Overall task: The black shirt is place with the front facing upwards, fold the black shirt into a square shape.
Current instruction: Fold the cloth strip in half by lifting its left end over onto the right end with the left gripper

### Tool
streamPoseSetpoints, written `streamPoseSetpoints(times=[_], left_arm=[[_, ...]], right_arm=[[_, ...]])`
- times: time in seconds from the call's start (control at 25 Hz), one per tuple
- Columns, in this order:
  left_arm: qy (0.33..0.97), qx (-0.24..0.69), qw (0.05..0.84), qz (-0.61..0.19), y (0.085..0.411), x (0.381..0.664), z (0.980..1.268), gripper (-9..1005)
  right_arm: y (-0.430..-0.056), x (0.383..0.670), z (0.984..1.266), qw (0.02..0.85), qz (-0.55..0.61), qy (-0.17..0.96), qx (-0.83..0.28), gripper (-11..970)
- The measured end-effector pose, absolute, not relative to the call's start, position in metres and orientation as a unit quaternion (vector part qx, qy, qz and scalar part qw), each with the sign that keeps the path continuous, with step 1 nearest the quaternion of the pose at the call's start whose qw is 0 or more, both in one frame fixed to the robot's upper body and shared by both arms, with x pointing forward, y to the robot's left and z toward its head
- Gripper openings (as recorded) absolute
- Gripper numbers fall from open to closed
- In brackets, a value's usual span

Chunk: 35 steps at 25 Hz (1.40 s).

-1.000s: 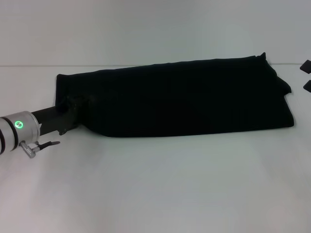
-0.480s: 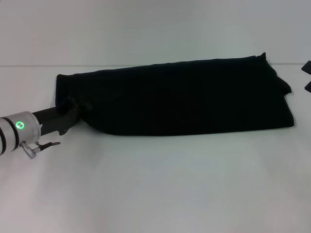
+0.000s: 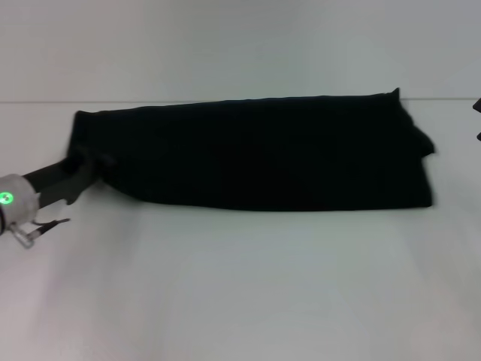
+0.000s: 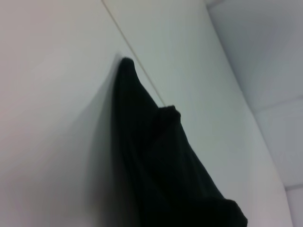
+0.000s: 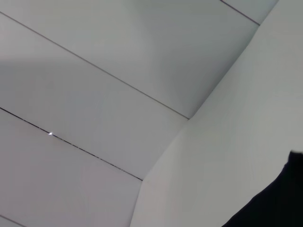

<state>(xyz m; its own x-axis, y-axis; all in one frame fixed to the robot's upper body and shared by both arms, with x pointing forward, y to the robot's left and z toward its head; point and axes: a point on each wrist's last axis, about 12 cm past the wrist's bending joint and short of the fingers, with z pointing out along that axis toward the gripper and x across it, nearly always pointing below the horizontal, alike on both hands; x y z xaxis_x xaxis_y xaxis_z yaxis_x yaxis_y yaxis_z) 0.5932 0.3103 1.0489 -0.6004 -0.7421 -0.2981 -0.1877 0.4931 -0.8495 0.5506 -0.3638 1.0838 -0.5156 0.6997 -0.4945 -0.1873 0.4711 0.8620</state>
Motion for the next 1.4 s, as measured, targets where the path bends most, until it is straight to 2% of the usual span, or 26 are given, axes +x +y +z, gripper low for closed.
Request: streamPoseSetpoints(times=[0.64,1.12,1.4], left_arm=[[0.763,-0.37,0.389,-0.36,0.372,0.56,1.04,33],[0.773,-0.319,0.393,-0.382,0.362,0.566,1.05,36],[0.769,-0.276,0.407,-0.409,0.354,0.579,1.073,38]], right_arm=[[-0.365,0.549,1.082,0.459,0.483,0.723,0.185,920],[-0.366,0.545,1.078,0.456,0.485,0.72,0.194,919],[-0.365,0.543,1.078,0.456,0.487,0.72,0.192,919]])
